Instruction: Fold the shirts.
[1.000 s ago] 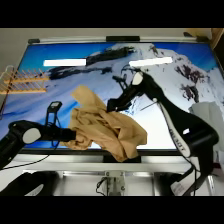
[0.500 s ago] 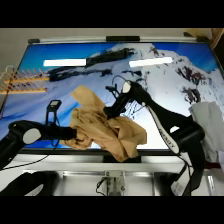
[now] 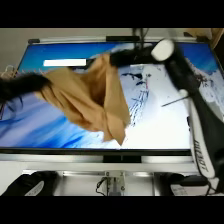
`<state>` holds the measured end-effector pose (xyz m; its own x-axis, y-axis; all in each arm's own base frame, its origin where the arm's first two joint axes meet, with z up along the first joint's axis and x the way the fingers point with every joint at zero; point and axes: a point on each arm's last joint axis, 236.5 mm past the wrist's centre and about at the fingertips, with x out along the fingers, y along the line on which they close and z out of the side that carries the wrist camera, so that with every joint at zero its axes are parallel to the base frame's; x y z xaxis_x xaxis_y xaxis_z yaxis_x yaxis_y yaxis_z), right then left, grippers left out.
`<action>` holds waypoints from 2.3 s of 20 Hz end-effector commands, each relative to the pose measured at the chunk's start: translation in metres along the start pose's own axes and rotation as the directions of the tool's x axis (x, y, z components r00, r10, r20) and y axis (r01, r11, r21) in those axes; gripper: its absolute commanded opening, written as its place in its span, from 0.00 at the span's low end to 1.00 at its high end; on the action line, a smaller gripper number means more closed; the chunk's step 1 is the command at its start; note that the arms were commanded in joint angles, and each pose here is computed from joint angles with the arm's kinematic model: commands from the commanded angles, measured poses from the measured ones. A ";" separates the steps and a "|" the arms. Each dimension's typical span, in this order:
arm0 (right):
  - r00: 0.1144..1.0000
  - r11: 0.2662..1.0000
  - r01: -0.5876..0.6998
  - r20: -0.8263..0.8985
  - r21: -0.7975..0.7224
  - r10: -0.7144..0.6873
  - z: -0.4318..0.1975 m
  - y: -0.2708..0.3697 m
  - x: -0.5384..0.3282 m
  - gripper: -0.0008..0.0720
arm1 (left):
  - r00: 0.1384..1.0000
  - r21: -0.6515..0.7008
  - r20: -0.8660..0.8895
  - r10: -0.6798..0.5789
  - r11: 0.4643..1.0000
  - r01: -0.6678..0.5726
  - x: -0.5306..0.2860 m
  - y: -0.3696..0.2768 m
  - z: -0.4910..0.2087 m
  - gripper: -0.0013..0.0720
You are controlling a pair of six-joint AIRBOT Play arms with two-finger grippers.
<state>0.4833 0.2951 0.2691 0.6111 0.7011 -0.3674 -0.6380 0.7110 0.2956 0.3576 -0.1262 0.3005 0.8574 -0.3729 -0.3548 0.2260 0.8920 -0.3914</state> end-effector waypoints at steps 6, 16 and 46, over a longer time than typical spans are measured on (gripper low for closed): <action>0.983 0.975 0.161 0.109 -0.153 -0.145 0.062 0.048 -0.172 0.12 | 0.964 0.105 0.192 -0.183 0.981 0.165 -0.091 -0.074 0.093 0.09; 0.653 0.847 0.485 -0.734 0.216 -0.186 -0.402 0.009 -0.144 0.12 | 0.632 -0.047 -0.773 0.048 0.990 -0.133 0.012 0.051 -0.367 0.09; 0.448 0.996 0.079 -0.894 0.032 -0.007 -0.407 0.022 -0.019 0.12 | 0.670 0.122 -0.738 0.080 0.992 0.017 0.017 0.041 -0.365 0.17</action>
<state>0.2634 0.2752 -0.0750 -0.1515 0.2584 -0.9541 -0.5855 0.7542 0.2972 0.2095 -0.1943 -0.0302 0.2372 -0.3911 -0.8893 0.2811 0.9039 -0.3225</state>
